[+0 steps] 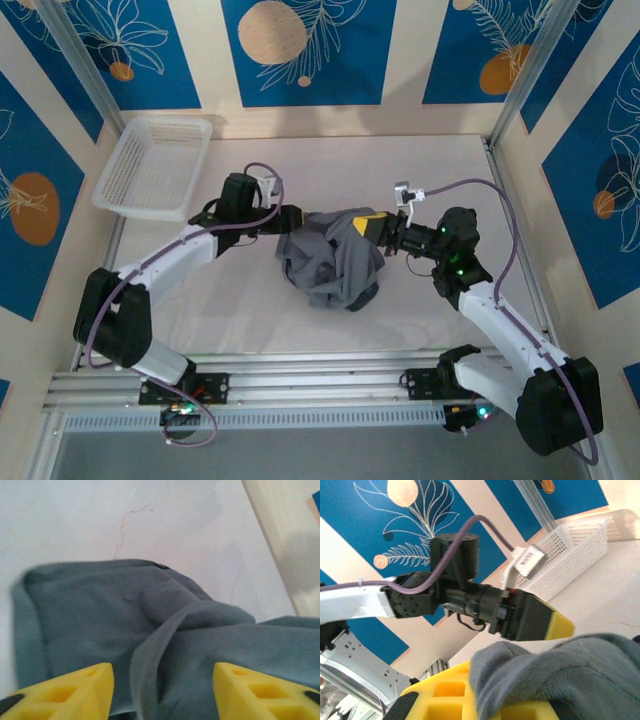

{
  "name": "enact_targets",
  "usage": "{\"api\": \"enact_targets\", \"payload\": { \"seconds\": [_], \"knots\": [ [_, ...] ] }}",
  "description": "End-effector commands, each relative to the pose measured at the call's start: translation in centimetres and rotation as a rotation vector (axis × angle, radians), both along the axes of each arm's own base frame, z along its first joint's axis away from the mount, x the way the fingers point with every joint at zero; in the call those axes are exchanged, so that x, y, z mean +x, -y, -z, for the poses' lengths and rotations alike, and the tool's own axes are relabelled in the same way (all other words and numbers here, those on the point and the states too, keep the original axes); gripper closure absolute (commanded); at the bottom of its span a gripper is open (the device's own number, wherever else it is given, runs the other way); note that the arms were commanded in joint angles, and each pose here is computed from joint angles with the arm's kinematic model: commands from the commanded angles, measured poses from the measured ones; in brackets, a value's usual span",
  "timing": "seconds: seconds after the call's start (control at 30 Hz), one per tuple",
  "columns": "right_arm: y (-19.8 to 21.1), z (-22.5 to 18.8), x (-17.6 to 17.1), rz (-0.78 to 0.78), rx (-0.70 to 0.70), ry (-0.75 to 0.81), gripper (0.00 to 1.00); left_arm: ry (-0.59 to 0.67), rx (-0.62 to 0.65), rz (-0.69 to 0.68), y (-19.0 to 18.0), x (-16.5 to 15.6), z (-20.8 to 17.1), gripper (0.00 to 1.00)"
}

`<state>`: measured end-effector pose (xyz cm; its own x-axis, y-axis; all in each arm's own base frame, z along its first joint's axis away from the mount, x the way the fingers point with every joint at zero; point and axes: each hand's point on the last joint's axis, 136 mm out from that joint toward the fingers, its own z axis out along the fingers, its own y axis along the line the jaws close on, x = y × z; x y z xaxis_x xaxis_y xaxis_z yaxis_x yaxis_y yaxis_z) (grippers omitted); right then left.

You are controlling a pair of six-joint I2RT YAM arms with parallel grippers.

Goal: Fold the inside-out t-shirt

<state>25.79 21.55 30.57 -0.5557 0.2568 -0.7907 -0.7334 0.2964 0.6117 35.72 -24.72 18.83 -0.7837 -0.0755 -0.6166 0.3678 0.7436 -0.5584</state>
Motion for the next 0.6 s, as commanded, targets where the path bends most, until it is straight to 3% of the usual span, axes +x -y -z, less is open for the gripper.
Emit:
{"api": "enact_targets", "payload": {
  "seconds": [0.0,0.13,0.23,0.33,0.43,0.5,0.57],
  "knots": [
    [1.0,1.0,1.2,0.043,0.013,-0.075,1.0,0.174,0.052,-0.024,-1.6,-1.3,-4.3,0.37],
    [1.4,1.5,1.6,0.074,-0.007,-0.091,1.0,0.241,0.196,0.083,0.6,-5.9,-4.8,0.33],
    [1.1,1.3,1.5,0.06,-0.007,-0.099,1.0,0.217,0.229,0.181,3.9,-8.4,-3.4,0.32],
    [0.5,1.0,1.2,0.036,-0.009,-0.1,1.0,0.208,0.308,0.189,5.8,-7.9,-1.2,0.26],
    [-0.1,0.7,0.8,0.004,-0.017,-0.099,1.0,0.204,0.302,0.177,7.7,-6.2,-0.4,0.24],
    [0.0,0.6,1.0,0.021,-0.02,-0.111,1.0,0.182,0.301,0.168,8.5,-5.3,0.4,0.33],
    [1.6,1.2,2.4,0.13,-0.022,-0.179,1.0,0.142,0.305,0.13,8.3,-4.6,1.8,0.58]
  ]
}}
